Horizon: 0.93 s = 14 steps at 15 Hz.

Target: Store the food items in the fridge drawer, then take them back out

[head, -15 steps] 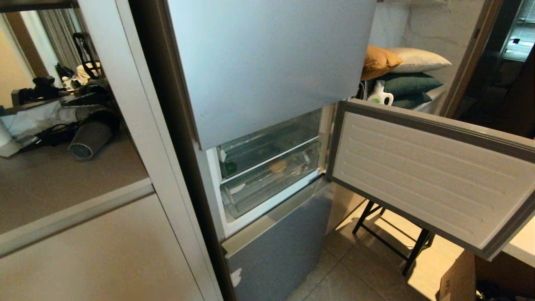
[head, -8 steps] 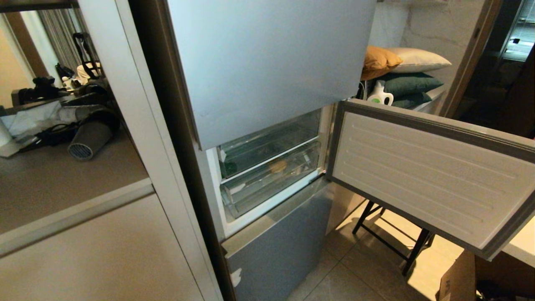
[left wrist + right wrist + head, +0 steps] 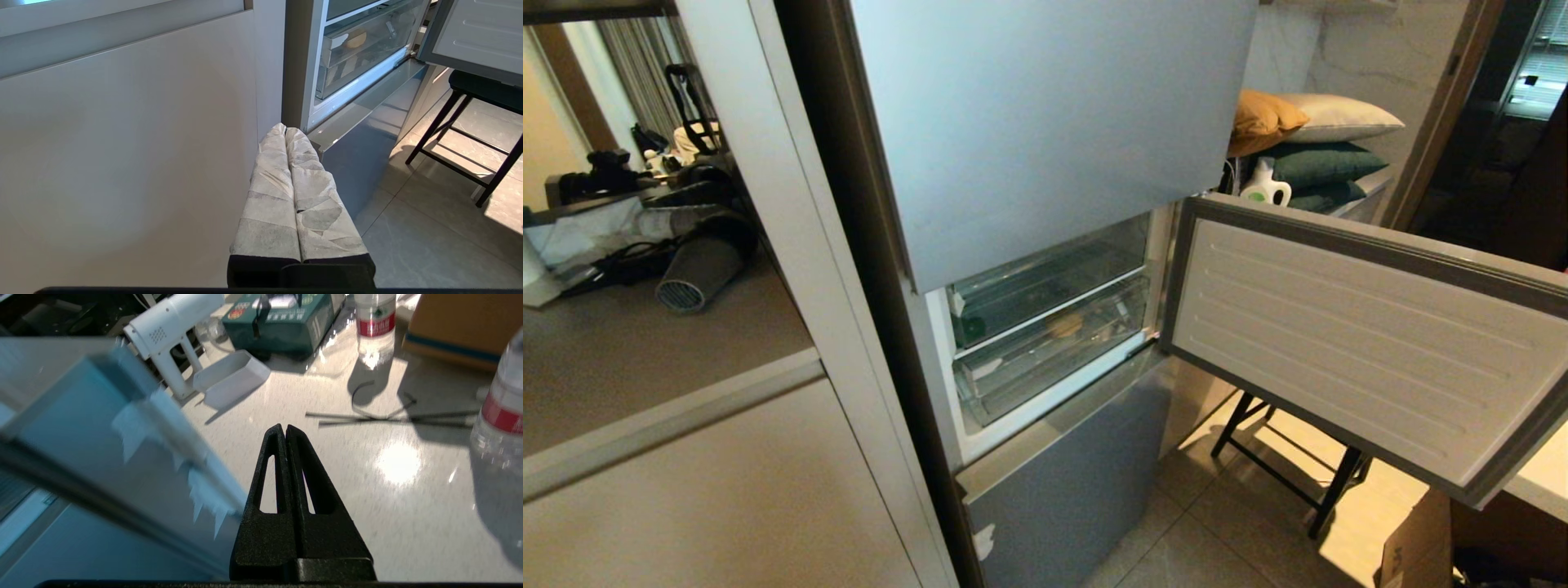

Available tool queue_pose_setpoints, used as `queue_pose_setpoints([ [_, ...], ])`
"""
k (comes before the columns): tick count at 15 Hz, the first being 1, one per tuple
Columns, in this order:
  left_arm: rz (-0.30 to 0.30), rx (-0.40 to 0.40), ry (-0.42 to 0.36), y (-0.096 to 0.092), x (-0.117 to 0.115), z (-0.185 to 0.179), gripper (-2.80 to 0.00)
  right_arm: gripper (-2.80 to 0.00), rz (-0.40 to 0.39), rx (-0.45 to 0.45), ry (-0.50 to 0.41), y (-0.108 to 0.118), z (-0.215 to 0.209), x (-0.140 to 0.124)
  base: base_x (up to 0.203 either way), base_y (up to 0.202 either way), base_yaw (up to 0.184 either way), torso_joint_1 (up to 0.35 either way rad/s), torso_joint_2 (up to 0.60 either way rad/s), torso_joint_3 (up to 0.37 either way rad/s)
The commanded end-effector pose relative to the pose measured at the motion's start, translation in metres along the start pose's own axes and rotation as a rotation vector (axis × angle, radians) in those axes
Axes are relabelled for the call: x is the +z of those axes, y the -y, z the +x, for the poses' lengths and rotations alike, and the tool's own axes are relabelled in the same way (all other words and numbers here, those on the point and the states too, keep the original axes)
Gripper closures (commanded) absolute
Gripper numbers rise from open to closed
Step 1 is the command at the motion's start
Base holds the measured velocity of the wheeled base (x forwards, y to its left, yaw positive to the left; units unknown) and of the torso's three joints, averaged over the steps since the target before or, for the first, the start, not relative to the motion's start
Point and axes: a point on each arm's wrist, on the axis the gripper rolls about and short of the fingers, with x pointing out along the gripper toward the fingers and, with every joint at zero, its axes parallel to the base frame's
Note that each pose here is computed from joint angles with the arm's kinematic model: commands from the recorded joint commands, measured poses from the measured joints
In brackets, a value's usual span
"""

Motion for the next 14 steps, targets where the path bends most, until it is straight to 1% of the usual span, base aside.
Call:
queue_pose_setpoints([
  [1, 0.000, 0.000, -0.010, 0.000, -0.003, 0.001, 0.00, 0.00, -0.002, 0.015, 0.001, 0.010, 0.017, -0.005, 0.000, 0.000, 0.000, 0.000, 0.00, 0.000],
  [4, 0.000, 0.000, -0.010, 0.000, -0.003, 0.001, 0.00, 0.00, 0.010, 0.055, -0.021, 0.016, 0.041, -0.018, 0.000, 0.000, 0.000, 0.000, 0.00, 0.000],
  [6, 0.000, 0.000, -0.010, 0.000, -0.003, 0.001, 0.00, 0.00, 0.020, 0.141, -0.042, 0.016, 0.047, -0.022, 0.000, 0.000, 0.000, 0.000, 0.00, 0.000],
  [8, 0.000, 0.000, -0.010, 0.000, -0.003, 0.001, 0.00, 0.00, 0.039, 0.206, -0.057, 0.015, 0.048, -0.024, 0.000, 0.000, 0.000, 0.000, 0.00, 0.000],
  [11, 0.000, 0.000, -0.010, 0.000, -0.003, 0.001, 0.00, 0.00, 0.063, 0.246, -0.072, 0.018, 0.052, -0.029, 0.000, 0.000, 0.000, 0.000, 0.00, 0.000],
  [14, 0.000, 0.000, -0.010, 0.000, -0.003, 0.001, 0.00, 0.00, 0.091, 0.285, -0.086, 0.016, 0.051, -0.029, 0.000, 0.000, 0.000, 0.000, 0.00, 0.000],
])
